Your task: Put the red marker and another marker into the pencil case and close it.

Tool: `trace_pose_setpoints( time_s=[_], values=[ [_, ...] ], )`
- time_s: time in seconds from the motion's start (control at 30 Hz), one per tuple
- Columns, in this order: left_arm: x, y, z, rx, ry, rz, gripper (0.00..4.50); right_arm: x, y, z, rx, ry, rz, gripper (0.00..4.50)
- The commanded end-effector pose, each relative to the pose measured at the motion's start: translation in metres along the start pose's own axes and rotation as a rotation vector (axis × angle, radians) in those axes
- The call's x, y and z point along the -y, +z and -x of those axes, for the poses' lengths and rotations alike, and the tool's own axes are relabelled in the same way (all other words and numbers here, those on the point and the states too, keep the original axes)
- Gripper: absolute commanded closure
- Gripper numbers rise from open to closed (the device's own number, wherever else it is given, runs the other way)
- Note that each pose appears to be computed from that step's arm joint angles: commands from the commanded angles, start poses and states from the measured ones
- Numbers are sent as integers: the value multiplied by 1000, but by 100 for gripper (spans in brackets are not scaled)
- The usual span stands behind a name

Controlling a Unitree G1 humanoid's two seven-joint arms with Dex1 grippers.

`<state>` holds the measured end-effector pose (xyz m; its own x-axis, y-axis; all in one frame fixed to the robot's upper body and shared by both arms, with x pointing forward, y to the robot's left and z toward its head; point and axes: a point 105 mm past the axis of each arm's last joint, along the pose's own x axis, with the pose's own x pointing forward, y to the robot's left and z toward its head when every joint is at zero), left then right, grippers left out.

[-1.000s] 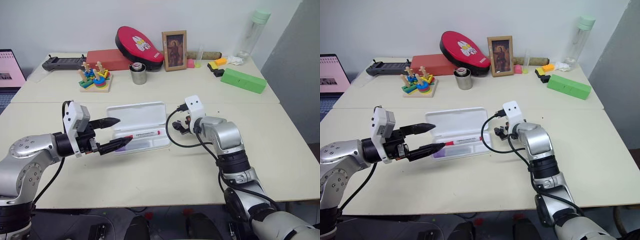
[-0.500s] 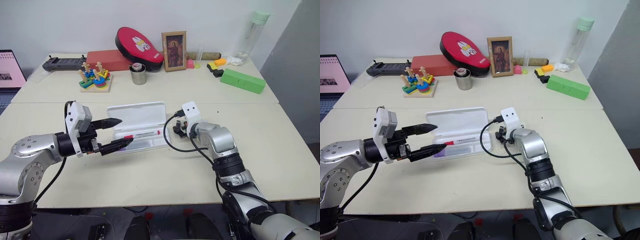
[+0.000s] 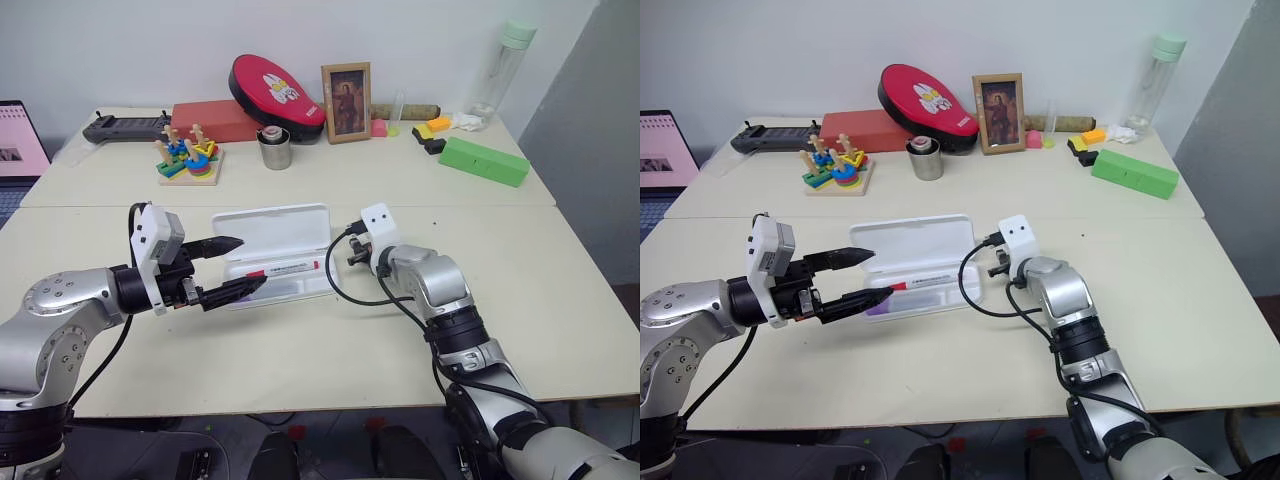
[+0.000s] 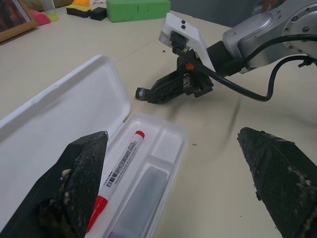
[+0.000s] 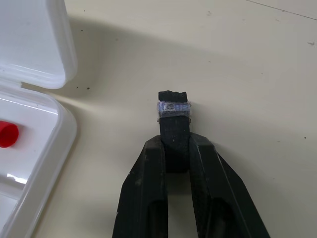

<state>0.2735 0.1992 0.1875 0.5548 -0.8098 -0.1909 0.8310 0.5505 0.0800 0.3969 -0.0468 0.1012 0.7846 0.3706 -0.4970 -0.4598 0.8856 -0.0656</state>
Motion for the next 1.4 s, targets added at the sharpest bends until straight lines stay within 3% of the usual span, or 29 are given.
trace_pose_setpoints(
  time_s=[0.03,0.17,0.27,0.47,0.8,1.4],
  values=[
    [0,6,4,25,22,-26,0,8,34,23,122,100,127,424],
    [1,-1,15,6,58,-3,0,-4,45,53,155,371,343,424],
    [2,-6,20,-11,74,7,0,-11,47,63,158,479,406,424],
    [9,-19,37,-48,108,55,0,-50,24,65,73,706,661,424],
    [16,-18,38,-42,109,68,0,-77,12,36,19,733,735,424],
    [18,-15,32,-37,100,66,0,-67,31,28,40,693,694,424]
  ],
)
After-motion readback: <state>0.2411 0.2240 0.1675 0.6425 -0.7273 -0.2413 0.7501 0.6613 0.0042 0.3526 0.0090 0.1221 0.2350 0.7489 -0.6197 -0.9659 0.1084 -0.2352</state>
